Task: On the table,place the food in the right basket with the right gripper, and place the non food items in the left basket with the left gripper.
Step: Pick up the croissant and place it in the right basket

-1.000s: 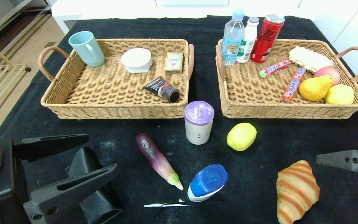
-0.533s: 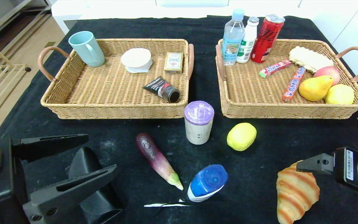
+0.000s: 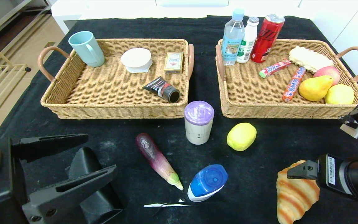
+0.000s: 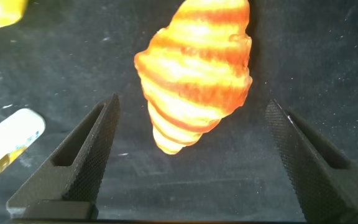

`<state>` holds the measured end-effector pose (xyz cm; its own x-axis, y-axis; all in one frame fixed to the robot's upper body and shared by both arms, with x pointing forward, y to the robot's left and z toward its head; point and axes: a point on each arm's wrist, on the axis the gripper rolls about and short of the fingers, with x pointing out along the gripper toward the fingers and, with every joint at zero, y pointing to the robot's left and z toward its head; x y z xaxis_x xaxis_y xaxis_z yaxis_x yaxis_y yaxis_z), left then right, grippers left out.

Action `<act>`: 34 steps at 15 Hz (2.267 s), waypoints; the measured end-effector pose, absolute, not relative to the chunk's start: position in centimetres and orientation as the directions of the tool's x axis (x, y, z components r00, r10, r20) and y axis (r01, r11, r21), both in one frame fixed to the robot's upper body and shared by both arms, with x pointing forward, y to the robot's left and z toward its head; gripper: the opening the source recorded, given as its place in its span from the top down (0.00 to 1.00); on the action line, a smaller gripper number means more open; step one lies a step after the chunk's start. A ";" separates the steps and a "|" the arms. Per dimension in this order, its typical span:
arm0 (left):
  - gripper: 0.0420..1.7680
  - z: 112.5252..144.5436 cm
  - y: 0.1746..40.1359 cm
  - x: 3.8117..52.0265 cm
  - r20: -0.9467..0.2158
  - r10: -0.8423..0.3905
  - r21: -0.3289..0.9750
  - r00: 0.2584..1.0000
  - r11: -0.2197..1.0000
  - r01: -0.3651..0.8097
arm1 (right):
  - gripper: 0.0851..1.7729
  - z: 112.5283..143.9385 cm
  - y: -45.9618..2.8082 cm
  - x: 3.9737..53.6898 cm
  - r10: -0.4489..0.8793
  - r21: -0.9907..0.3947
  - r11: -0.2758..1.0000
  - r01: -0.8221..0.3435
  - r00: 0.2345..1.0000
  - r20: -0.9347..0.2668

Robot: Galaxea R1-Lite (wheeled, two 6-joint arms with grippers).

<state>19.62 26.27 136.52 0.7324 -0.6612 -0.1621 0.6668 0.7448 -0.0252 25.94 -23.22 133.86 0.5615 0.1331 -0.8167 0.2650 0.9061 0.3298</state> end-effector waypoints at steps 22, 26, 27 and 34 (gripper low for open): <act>0.03 136.8 26.5 19.3 -0.144 -0.661 -0.018 0.736 0.746 0.666 | 0.04 131.1 -22.2 27.7 0.102 0.292 0.911 0.291 0.527 -0.844; 0.03 136.8 26.6 19.2 -0.142 -0.661 -0.016 0.737 0.746 0.666 | 0.04 130.6 -22.1 28.0 0.095 0.284 0.910 0.301 0.516 -0.851; 0.03 136.8 26.6 19.2 -0.141 -0.661 -0.016 0.737 0.746 0.666 | 0.04 130.6 -22.1 28.0 0.093 0.283 0.910 0.303 0.515 -0.852; 0.03 136.8 26.6 19.1 -0.139 -0.661 -0.014 0.737 0.746 0.666 | 0.34 130.4 -22.0 28.1 0.092 0.280 0.911 0.304 0.510 -0.855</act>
<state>19.10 26.63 136.79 0.7371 -0.6613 -0.1393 0.6662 0.7456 -0.0141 28.06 -22.01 130.39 0.5105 0.0920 -0.8550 0.3040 0.9107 0.2796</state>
